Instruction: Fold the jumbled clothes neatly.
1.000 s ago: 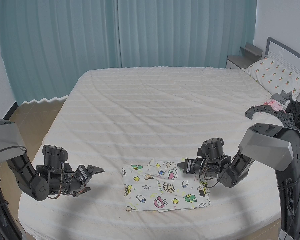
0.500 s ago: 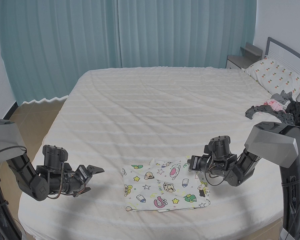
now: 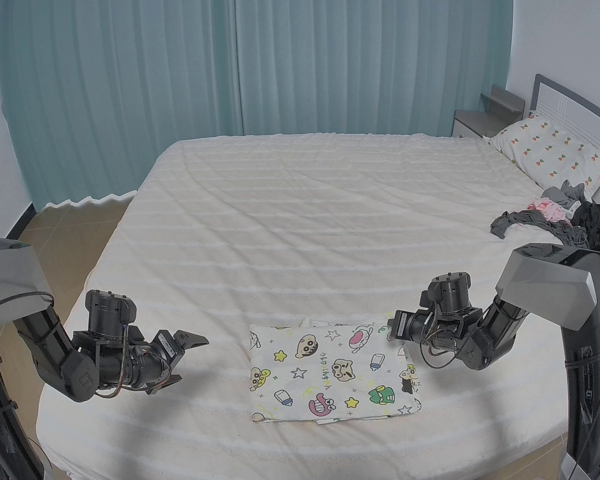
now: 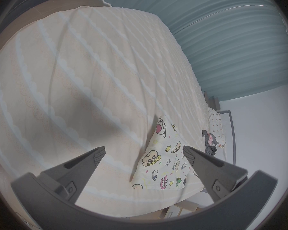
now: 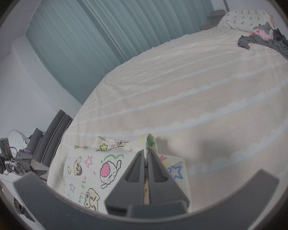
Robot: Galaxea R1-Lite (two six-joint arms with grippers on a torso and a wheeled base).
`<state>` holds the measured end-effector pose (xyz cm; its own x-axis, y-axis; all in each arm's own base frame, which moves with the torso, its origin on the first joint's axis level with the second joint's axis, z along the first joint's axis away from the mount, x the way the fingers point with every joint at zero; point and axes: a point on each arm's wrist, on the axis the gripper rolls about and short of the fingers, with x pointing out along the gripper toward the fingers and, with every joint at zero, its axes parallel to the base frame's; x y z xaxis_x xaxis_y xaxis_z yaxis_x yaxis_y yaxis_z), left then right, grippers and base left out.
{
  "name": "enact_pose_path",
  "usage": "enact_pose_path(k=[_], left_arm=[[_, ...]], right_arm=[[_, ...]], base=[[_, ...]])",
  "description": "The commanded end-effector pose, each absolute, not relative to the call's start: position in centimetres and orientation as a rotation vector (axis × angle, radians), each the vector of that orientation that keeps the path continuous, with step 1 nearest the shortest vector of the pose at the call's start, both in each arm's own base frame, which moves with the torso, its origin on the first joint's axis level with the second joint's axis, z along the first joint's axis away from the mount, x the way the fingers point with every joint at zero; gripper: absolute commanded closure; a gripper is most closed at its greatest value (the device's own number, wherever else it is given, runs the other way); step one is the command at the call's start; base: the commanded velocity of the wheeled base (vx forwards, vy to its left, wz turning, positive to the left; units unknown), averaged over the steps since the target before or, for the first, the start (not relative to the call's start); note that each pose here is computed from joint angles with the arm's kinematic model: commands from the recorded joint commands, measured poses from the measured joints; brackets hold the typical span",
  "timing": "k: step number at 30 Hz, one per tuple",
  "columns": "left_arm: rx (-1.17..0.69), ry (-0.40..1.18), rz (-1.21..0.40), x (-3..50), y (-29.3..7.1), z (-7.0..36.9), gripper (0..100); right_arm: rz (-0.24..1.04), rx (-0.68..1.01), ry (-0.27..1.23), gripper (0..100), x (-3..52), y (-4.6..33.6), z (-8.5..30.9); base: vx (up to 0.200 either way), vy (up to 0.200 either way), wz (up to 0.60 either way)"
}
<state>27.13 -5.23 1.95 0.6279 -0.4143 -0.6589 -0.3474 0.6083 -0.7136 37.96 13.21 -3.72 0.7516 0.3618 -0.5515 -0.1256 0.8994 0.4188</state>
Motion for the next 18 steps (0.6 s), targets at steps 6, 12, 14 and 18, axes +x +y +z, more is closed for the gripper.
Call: enact_pose_path(k=[6,12,14,18], left_arm=[[-0.953,0.931,-0.043,27.15,-5.23,1.85,0],[-0.953,0.931,-0.044,27.15,-5.23,1.86,0],[-0.953,0.931,-0.044,27.15,-5.23,1.86,0],[-0.953,0.931,-0.044,27.15,-5.23,1.86,0]], right_arm=[[0.227,0.368,0.657,100,38.41,12.52,-3.87],[0.219,0.370,0.658,100,38.61,12.32,-4.18],[0.218,0.371,0.659,100,38.62,12.32,-4.23],[0.220,0.371,0.653,100,38.75,12.37,-4.17]], base=[[0.000,0.000,0.00],[0.000,0.000,0.00],[0.000,0.000,0.00],[0.000,0.000,0.00]])
